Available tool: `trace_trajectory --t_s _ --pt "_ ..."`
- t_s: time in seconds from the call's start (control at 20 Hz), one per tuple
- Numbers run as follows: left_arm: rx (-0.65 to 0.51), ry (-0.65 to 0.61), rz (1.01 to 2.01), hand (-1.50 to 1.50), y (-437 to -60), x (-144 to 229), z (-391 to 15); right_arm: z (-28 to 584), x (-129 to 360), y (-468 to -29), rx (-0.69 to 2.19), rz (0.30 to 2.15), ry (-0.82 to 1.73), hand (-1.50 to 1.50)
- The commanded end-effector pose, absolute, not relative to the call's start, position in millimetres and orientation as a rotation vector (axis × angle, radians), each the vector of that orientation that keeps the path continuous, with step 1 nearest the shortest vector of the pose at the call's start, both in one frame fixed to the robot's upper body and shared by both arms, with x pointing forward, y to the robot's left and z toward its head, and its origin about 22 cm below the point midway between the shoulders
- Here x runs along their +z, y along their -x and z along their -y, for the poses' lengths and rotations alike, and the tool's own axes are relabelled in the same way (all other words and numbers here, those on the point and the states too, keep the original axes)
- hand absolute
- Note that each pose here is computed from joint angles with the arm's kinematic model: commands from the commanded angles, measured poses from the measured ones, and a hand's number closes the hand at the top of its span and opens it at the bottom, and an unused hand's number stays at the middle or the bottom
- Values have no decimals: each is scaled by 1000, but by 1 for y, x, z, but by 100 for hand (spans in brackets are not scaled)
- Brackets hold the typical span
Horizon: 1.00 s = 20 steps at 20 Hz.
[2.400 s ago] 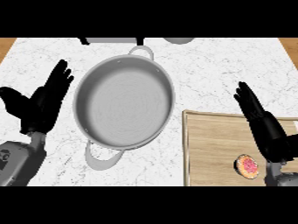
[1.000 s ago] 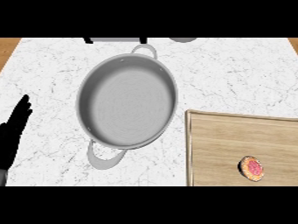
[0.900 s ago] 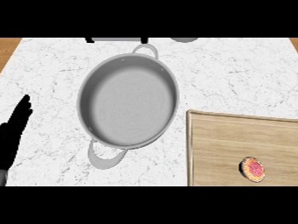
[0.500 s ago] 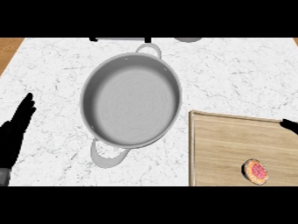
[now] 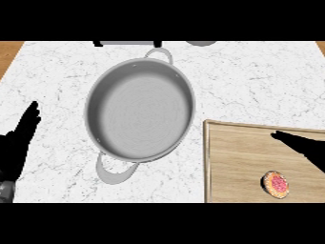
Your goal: Pick the cupcake from the tray and place it in the pot
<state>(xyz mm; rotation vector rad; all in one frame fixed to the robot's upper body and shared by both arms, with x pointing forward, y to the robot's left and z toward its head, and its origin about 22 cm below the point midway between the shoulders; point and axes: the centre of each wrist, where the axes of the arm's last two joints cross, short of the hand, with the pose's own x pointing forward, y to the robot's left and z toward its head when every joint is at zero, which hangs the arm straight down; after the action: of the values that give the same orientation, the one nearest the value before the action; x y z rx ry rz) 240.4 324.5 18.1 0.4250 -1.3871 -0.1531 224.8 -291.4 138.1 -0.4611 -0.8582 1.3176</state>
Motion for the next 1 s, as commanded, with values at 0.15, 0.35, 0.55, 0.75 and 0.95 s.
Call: trace_trajectory --t_s 0.15,0.35,0.55,0.75,0.95 --pt "-143 -443 1378 0 -244 19 -325 265 130 -231 1380 766 501 -150" --pt "-131 -438 1382 0 -246 40 -332 272 113 -235 1380 743 505 -150" --pt "-151 -440 1379 0 -234 27 -335 250 90 -247 1394 709 505 -150" --pt "-149 -430 1377 0 -228 24 -321 250 80 -229 1403 686 501 -150" --pt "-127 -440 1384 0 -244 18 -345 269 82 -238 1403 669 526 -150"
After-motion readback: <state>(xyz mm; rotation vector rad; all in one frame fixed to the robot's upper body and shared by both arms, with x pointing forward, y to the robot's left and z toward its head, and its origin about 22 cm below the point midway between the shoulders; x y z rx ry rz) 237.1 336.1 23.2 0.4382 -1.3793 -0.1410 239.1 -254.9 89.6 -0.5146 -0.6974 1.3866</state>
